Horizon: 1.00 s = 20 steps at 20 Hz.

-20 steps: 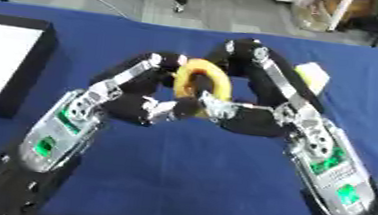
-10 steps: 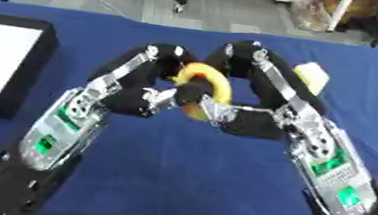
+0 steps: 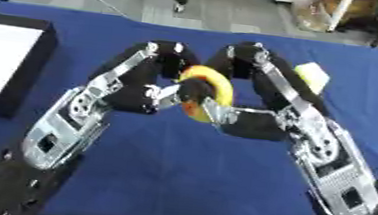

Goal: Pick up the objects with one hand, pass them to the other hand, and then place them into the box on the other side of the table.

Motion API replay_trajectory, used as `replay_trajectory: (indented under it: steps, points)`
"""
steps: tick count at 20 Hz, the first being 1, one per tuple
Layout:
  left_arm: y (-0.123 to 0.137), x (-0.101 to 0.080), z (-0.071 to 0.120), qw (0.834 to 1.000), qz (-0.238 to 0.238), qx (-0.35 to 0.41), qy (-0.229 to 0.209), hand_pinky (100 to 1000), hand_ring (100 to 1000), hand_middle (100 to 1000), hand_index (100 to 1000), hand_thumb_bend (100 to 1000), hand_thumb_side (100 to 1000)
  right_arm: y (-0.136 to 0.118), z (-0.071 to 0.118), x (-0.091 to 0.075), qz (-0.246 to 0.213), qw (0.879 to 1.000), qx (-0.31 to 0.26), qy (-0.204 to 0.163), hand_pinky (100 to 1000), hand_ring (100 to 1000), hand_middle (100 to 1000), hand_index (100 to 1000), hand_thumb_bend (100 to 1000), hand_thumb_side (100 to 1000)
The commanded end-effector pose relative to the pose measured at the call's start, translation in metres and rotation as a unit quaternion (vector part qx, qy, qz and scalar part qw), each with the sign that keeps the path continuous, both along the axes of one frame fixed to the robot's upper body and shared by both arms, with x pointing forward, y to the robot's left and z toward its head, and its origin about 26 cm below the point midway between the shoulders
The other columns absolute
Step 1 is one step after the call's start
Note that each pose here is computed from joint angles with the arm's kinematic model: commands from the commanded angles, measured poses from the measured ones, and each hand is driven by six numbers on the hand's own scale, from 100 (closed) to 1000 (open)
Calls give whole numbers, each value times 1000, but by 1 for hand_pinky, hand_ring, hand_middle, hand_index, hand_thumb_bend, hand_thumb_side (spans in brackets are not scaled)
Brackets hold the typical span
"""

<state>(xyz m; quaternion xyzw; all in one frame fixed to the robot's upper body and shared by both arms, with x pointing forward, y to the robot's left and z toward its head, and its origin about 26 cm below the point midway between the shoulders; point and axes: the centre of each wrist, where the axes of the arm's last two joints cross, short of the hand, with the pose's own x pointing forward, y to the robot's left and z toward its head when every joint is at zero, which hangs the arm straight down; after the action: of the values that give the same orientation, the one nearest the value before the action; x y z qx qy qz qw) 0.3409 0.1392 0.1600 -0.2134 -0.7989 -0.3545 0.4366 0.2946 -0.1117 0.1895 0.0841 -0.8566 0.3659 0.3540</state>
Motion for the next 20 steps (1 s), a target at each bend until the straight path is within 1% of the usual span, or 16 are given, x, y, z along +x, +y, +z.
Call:
replay_trajectory:
  steps: [1, 5, 13, 16, 20]
  points:
    - [-2, -1, 12, 1000, -16, -3, -17, 457, 475, 463, 623, 474, 474, -1, 11, -3, -3, 1000, 7, -19, 418, 413, 283, 327, 100, 100]
    - [-2, -2, 12, 999, -39, 20, -24, 490, 503, 493, 657, 499, 491, -1, 12, -3, -4, 1000, 10, -19, 410, 413, 283, 327, 100, 100]
    - [-1, -1, 10, 995, -78, 54, -32, 519, 528, 520, 686, 498, 483, 1, 14, -3, -6, 1000, 12, -18, 410, 413, 283, 338, 100, 100]
    - [-1, 0, 9, 994, -84, 58, -33, 512, 523, 513, 680, 462, 460, 1, 14, -3, -6, 1000, 11, -18, 410, 413, 283, 341, 100, 100]
    - [-1, 0, 9, 995, -80, 53, -33, 489, 501, 490, 656, 425, 434, 1, 15, -4, -7, 1000, 11, -19, 411, 412, 283, 344, 100, 100]
